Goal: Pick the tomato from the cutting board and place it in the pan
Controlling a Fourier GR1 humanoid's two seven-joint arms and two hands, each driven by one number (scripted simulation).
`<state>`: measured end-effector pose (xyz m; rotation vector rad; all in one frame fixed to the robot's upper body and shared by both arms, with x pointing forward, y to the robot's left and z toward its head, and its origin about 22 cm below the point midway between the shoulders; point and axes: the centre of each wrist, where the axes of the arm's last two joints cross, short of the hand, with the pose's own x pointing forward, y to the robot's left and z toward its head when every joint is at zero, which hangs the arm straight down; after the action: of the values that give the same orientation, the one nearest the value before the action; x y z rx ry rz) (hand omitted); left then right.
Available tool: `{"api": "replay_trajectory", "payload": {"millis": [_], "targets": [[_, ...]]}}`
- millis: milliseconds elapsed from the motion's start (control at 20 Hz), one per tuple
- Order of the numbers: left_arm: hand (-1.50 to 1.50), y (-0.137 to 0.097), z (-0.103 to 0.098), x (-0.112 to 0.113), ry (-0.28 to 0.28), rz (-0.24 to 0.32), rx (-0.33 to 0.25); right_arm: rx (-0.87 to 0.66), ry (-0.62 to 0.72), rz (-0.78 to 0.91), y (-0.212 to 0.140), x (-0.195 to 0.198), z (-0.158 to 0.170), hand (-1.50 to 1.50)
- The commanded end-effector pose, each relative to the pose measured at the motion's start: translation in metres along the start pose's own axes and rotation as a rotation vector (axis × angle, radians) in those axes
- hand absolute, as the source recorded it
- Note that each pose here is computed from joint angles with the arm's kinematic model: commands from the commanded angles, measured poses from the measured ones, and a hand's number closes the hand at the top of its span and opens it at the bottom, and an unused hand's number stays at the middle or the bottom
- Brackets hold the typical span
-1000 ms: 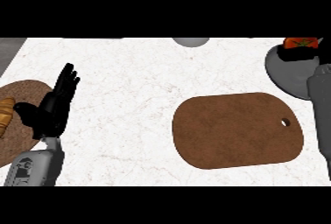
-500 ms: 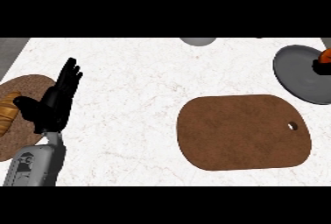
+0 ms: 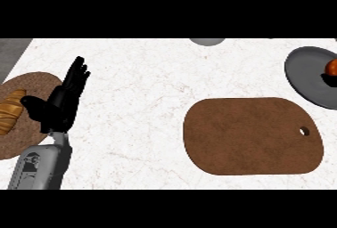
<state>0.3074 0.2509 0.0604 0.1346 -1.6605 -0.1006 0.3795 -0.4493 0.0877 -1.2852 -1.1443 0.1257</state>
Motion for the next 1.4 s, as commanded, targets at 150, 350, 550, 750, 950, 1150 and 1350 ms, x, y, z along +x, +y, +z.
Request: {"api": "replay_trajectory", "payload": {"millis": [150,350,550,750,950,1150,1350], "targets": [[0.0,0.007,0.004,-0.007,-0.004,-0.008,-0.004,0.219,0.036,-0.208,0.007,-0.012,0.003,-1.5],[0.0,0.0,0.005,-0.005,0.009,0.002,-0.006,0.155,-0.005,-0.204,-0.001,-0.036,0.005,-1.5],[0.0,0.013,0.009,-0.008,0.007,-0.009,0.011,0.019,-0.058,-0.365,0.005,-0.045,0.011,-1.5],[0.0,-0.005,0.001,-0.016,0.036,-0.007,0.047,-0.013,-0.068,-0.544,0.007,-0.046,0.012,-1.5],[0.0,0.016,0.008,-0.011,0.028,-0.02,0.072,0.086,-0.081,-0.667,0.001,-0.082,0.021,-1.5],[0.0,0.028,0.007,-0.024,0.059,-0.021,0.093,0.159,-0.183,-0.729,-0.019,-0.103,0.021,-1.5],[0.0,0.023,0.02,-0.016,0.053,-0.022,0.1,0.186,-0.195,-0.724,-0.031,-0.134,0.033,-1.5]]}}
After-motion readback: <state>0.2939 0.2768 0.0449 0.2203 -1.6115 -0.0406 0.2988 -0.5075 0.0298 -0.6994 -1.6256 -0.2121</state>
